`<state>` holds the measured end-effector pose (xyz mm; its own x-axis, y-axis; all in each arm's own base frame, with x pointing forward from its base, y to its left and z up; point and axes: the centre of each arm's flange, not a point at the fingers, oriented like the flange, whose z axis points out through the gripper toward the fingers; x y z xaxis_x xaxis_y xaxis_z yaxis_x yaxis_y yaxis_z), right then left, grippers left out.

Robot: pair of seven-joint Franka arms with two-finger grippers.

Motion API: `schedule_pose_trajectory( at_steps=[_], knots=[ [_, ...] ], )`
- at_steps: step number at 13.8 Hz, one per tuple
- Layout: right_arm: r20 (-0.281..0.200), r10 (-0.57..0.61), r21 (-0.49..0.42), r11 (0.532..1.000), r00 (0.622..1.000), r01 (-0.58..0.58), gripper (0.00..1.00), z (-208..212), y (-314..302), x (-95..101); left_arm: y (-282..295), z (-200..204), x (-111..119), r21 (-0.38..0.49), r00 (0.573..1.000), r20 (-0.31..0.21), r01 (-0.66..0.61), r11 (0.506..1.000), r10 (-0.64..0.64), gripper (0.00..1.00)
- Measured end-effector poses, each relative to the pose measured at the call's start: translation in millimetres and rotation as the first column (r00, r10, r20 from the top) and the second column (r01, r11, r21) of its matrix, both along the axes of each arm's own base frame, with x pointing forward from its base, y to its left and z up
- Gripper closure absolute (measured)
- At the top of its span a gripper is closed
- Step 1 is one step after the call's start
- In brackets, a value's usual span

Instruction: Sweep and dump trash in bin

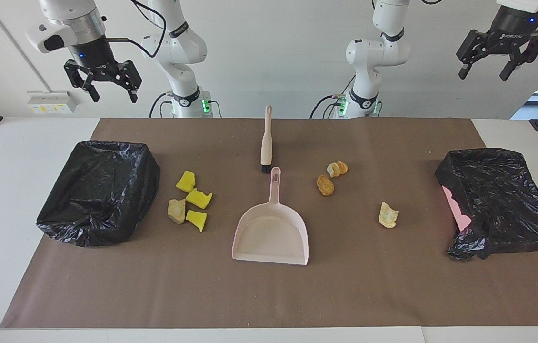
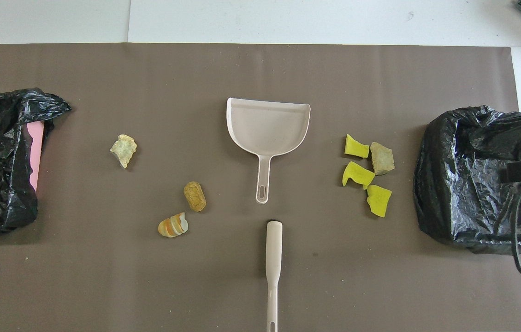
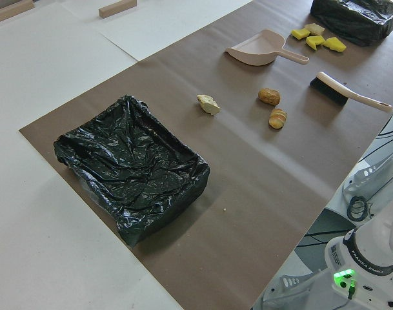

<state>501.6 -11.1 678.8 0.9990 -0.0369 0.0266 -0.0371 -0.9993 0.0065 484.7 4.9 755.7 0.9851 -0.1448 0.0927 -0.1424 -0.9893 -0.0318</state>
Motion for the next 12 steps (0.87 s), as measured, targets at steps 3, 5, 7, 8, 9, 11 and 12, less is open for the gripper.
schedule_pose_trajectory(
  at_steps=[3, 5, 7, 8, 9, 11, 12],
  knots=[
    [0.000, 0.000, 0.000, 1.000, 1.000, 0.000, 0.00, 0.0, 0.0, 0.0, 0.1, 1.2, -1.1, 0.000, 1.000, 0.002, 0.000, 1.000, 0.000, 0.00],
    [0.000, 0.000, 0.000, 1.000, 1.000, 0.000, 0.00, 0.0, 0.0, 0.0, 0.1, 2.3, -2.2, 0.000, 1.000, 0.004, 0.000, 1.000, 0.000, 0.00],
    [0.000, 0.001, 0.000, 1.000, 1.000, -0.001, 0.00, 0.0, 0.0, 0.0, 0.1, 2.6, -2.6, 0.000, 1.000, 0.004, 0.000, 1.000, 0.000, 0.00],
    [0.000, 0.002, 0.000, 1.000, 1.000, -0.002, 0.00, 0.0, 0.2, 0.0, 0.2, 2.6, -2.7, 0.000, 1.000, 0.003, 0.000, 1.000, 0.000, 0.00],
    [0.000, 0.005, 0.000, 1.000, 1.000, -0.005, 0.00, 0.0, 1.0, 0.0, 0.3, 2.5, -2.8, 0.000, 1.000, 0.002, 0.000, 1.000, 0.000, 0.00],
    [0.000, 0.010, -0.001, 1.000, 1.000, -0.010, 0.00, 0.0, 3.3, 0.1, 0.3, 2.4, -2.9, 0.000, 1.000, 0.002, 0.000, 1.000, 0.000, 0.00],
    [0.000, 0.011, -0.001, 1.000, 1.000, -0.011, 0.00, 0.0, 4.3, 0.1, 0.3, 2.4, -2.9, 0.000, 1.000, 0.001, 0.000, 1.000, 0.000, 0.00]
  ],
)
